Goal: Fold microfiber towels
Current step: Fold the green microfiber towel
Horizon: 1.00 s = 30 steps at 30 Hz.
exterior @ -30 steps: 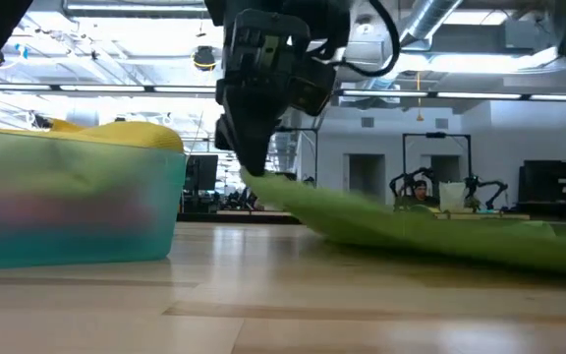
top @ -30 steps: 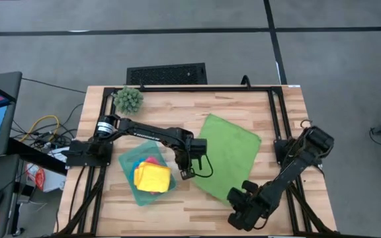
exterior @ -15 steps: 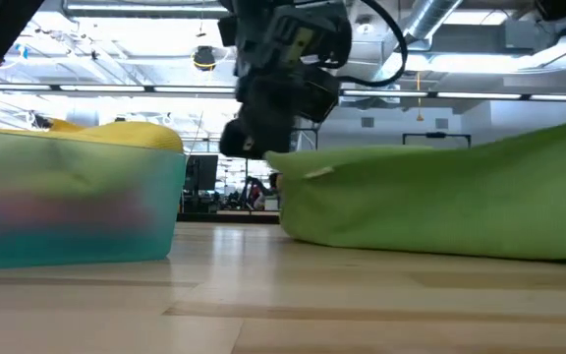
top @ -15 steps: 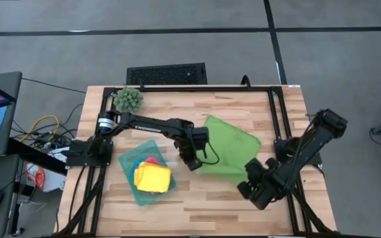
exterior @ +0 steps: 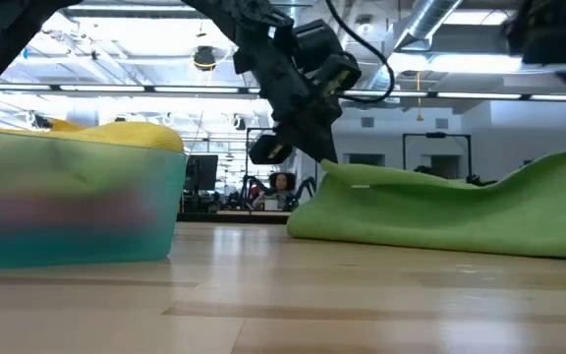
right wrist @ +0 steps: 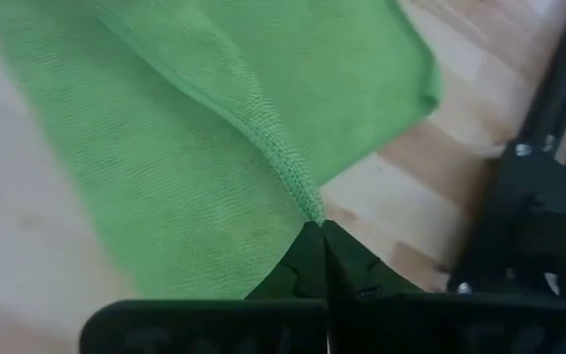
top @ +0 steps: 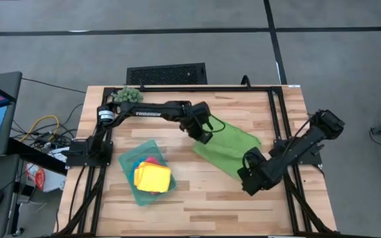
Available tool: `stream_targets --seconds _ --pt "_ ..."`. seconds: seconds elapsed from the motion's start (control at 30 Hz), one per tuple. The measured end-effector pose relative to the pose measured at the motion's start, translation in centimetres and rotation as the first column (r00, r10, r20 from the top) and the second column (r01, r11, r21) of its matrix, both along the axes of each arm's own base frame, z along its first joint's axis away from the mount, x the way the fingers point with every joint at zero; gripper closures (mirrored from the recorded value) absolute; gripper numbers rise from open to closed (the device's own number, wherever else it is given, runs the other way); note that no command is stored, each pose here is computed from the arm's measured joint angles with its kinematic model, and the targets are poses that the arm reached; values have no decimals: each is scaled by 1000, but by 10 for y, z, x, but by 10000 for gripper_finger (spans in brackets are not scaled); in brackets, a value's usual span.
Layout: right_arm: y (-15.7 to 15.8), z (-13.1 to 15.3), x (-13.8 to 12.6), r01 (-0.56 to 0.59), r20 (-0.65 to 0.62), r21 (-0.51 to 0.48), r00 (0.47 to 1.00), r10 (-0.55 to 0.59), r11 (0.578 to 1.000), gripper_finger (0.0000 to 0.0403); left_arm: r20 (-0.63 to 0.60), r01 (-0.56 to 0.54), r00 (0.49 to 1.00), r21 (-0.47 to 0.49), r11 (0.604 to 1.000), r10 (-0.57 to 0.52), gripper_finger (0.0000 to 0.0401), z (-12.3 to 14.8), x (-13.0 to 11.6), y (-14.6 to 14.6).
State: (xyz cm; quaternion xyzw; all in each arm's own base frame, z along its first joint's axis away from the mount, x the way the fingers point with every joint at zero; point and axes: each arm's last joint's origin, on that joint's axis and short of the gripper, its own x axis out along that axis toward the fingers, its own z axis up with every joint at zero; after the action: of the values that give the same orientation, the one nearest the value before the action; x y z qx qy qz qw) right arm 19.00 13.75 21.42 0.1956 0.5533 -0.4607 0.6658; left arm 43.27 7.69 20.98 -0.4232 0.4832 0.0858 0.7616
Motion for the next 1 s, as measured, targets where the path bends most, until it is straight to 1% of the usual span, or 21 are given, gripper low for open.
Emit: stream_targets --seconds 0.13,0.23,0.33,0.5,0.6,0.7,0.9,1.0 --pt "-14 -9 -2 38 -52 -38 998 -40 999 398 6 -62 998 59 996 62 401 0 -1 15" --pt "-25 -18 -3 44 -103 -55 993 -50 997 398 14 -89 996 72 993 88 401 1 -2 24" --pt "-33 -23 -3 46 -133 -63 990 -54 997 397 48 -110 993 86 990 106 401 2 -1 30" --pt "-47 -32 -4 52 -187 -73 980 -65 996 396 114 -156 983 137 978 141 401 6 3 38" --pt "-55 -36 -5 54 -213 -82 974 -71 995 395 128 -183 978 168 969 163 401 7 4 42" --pt "-61 -40 -4 48 -213 -95 975 -68 994 395 121 -192 978 207 959 170 401 6 3 43" --pt "-72 -53 1 16 -188 -58 982 -27 998 390 116 -187 980 247 951 163 401 6 3 44" --pt "-77 -56 3 18 -172 -69 985 -30 997 383 113 -200 978 269 942 175 401 6 3 44"
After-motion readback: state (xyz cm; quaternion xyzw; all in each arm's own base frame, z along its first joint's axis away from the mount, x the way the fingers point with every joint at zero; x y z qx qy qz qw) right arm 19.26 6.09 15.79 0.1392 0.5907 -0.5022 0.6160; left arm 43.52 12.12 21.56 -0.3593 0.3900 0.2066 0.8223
